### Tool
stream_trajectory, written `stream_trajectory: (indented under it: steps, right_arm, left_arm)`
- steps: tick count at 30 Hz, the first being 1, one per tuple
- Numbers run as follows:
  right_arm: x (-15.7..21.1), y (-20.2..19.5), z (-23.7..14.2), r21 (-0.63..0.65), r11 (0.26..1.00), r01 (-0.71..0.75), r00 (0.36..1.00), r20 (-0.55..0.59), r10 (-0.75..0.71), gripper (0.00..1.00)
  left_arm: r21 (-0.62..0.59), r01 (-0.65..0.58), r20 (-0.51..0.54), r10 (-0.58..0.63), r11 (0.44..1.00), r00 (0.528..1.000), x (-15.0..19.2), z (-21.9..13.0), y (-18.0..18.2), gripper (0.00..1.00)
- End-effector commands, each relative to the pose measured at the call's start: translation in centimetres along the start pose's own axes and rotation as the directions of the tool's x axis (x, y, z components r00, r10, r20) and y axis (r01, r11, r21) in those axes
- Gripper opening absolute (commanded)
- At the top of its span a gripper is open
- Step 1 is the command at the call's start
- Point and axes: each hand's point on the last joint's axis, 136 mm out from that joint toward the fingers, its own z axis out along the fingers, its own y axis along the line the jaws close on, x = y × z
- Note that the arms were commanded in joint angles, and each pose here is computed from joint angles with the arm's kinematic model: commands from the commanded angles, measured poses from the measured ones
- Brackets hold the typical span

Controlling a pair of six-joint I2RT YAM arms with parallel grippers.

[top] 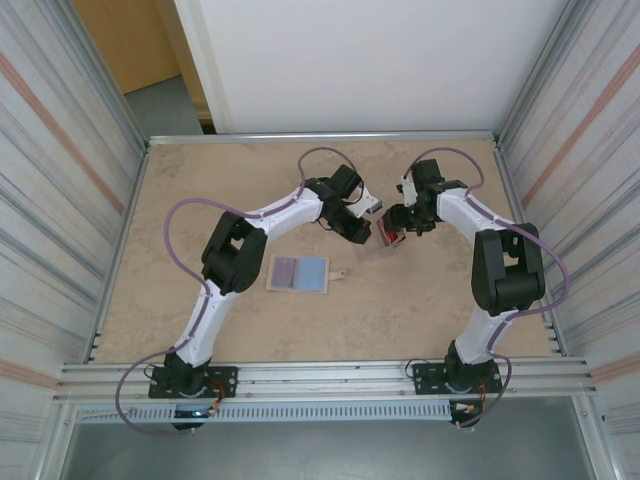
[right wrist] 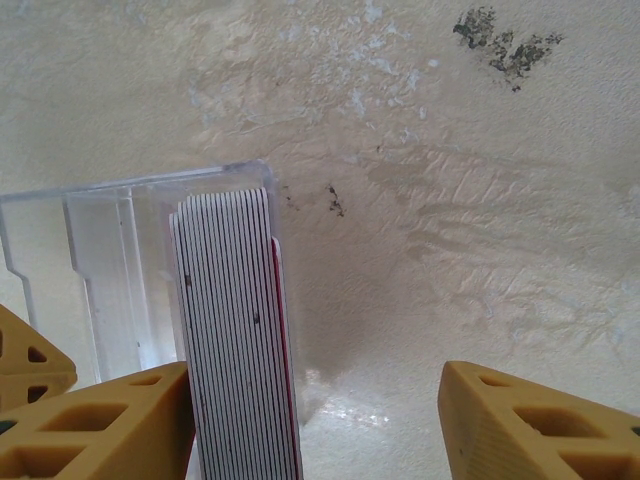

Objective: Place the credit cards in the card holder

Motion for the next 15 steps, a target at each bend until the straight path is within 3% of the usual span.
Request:
stream_trajectory:
  steps: [1,15]
  right_arm:
    - [-0.83,-0.11,-1.56,0.023,0.999,0.028,0.999,0.026,-0.029,0.62]
    - [-1.04,0.24,-2.52,0.016,0.999,0.037,0.998,0.048,-0.038,0.61]
  left_arm:
    - [-0.027,0.023,-0.071,-0.025,0.999,0.997,2.33,0.59,0.69,0.0]
    - [-0.025,0.011,-0.076,-0.013,1.0,0.997,2.32,0.87,0.33,0.0]
